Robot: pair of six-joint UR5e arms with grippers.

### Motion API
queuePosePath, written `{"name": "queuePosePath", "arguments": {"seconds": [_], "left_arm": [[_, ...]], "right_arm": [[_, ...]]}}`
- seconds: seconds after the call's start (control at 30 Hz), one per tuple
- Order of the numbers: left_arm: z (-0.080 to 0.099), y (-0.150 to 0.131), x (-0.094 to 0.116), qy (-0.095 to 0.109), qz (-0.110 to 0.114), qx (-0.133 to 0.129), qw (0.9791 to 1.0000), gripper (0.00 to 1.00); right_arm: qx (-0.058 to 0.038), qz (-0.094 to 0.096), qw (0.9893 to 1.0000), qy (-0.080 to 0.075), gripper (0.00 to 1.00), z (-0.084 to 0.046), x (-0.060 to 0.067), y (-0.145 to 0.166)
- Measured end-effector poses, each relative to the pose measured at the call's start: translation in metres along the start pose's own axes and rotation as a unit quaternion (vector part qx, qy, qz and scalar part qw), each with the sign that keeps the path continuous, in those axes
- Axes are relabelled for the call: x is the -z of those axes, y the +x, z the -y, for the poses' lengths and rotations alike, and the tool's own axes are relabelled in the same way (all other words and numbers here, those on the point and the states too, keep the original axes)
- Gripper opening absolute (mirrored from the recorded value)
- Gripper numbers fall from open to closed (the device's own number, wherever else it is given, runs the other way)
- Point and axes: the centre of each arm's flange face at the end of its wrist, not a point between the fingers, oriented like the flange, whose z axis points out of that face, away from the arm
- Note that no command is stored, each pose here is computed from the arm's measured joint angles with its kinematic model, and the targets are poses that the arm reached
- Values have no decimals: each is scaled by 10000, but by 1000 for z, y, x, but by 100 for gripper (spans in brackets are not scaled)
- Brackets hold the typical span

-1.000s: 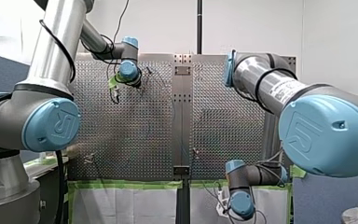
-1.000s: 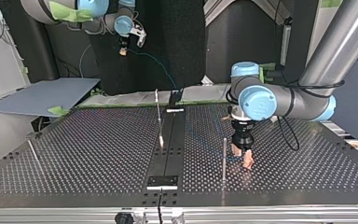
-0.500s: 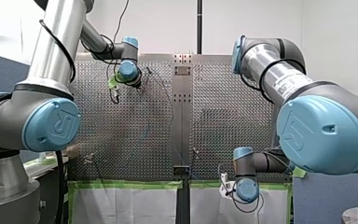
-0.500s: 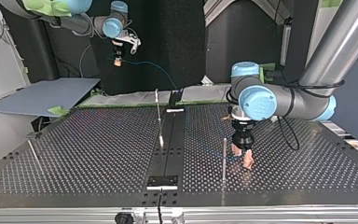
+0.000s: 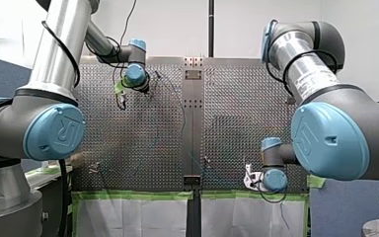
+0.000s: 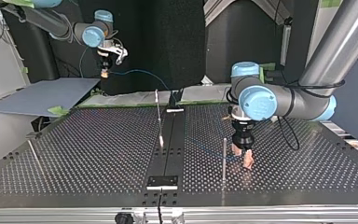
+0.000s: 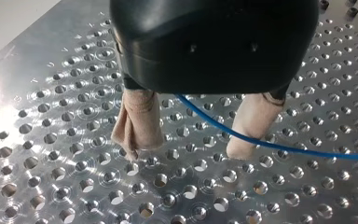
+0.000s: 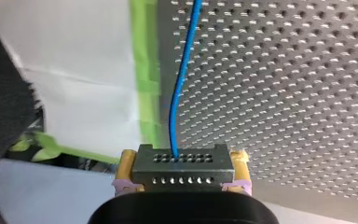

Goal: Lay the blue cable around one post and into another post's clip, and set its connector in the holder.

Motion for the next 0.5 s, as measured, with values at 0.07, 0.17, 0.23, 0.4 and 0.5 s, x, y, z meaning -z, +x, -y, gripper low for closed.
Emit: {"name": "queuePosePath", "arguments": {"seconds": [0.07, 0.17, 0.23, 0.4, 0.5], "left_arm": [[0, 0, 0, -2, 1, 1, 10000, 100], [0, 0, 0, -3, 1, 4, 10000, 100], [0, 0, 0, -3, 1, 3, 10000, 100], [-1, 0, 0, -8, 4, 1, 10000, 100], [-1, 0, 0, -12, 2, 0, 10000, 100]], "right_arm": [[1, -111, 9999, 81, 0, 1, -1, 10], [17, -320, 9992, 245, 0, 7, -3, 28], [26, -457, 9983, 366, 0, 11, -3, 40], [53, -670, 9958, 624, 0, 21, 0, 65], [103, -733, 9943, 772, 0, 25, 3, 78]]}}
